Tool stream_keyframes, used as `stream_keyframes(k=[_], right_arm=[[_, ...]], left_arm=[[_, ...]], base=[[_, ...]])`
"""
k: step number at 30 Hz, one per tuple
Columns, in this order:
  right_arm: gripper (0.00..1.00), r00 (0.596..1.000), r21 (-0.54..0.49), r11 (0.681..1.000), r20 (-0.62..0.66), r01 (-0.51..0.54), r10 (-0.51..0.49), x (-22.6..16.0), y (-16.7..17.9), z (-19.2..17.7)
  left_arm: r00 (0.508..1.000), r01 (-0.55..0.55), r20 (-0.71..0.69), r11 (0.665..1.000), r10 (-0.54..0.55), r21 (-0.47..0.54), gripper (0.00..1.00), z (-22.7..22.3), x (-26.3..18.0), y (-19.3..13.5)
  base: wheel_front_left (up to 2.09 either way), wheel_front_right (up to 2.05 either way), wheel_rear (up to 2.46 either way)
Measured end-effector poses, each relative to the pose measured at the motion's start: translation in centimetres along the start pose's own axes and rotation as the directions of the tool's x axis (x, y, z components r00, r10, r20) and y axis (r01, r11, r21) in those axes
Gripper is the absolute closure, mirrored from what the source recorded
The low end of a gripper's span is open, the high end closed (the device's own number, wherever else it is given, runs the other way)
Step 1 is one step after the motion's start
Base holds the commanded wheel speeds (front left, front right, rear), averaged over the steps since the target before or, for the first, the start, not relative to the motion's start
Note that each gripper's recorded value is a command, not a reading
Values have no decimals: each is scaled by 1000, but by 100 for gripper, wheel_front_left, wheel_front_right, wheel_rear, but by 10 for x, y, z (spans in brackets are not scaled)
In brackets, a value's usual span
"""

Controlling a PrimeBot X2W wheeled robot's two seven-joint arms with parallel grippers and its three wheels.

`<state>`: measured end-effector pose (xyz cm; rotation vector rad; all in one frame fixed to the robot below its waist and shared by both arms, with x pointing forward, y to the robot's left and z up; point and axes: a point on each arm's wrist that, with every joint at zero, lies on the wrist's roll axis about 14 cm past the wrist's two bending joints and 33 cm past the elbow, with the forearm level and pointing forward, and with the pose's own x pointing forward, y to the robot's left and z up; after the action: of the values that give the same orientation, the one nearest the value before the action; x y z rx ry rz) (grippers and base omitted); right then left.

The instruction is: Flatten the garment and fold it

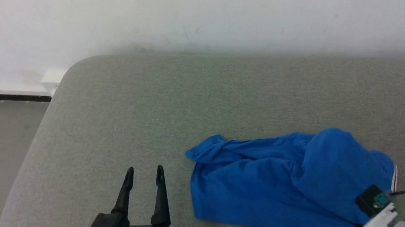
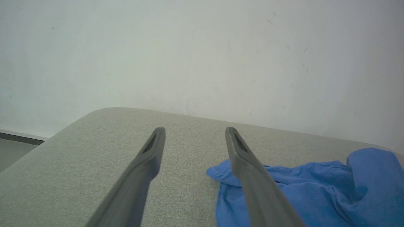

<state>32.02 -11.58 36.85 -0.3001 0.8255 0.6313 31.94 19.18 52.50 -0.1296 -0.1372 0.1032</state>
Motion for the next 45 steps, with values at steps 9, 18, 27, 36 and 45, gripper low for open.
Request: stream_keyframes(k=[9,18,27,36,45], right_arm=[[100,933,119,933,-164,340,-319,-86,-99,-68],[0,888,285,909,261,304,-379,-94,-73,22],[0,582,363,882,663,300,-471,-144,-79,103],[0,545,389,830,627,400,-557,-122,-102,85],[0,516,432,785,592,445,-619,-116,-121,75]], left_arm=[[995,101,25,995,-101,-20,0,5,9,-30],[986,165,20,986,-165,-30,0,3,10,-48],[864,425,-257,901,-433,-90,0,-53,12,-117],[524,663,-658,744,-541,-85,0,-112,30,-180],[285,746,-837,656,-466,-111,0,-161,39,-200]], base=[[0,0,0],[0,0,0],[0,0,0],[0,0,0],[0,0,0]])
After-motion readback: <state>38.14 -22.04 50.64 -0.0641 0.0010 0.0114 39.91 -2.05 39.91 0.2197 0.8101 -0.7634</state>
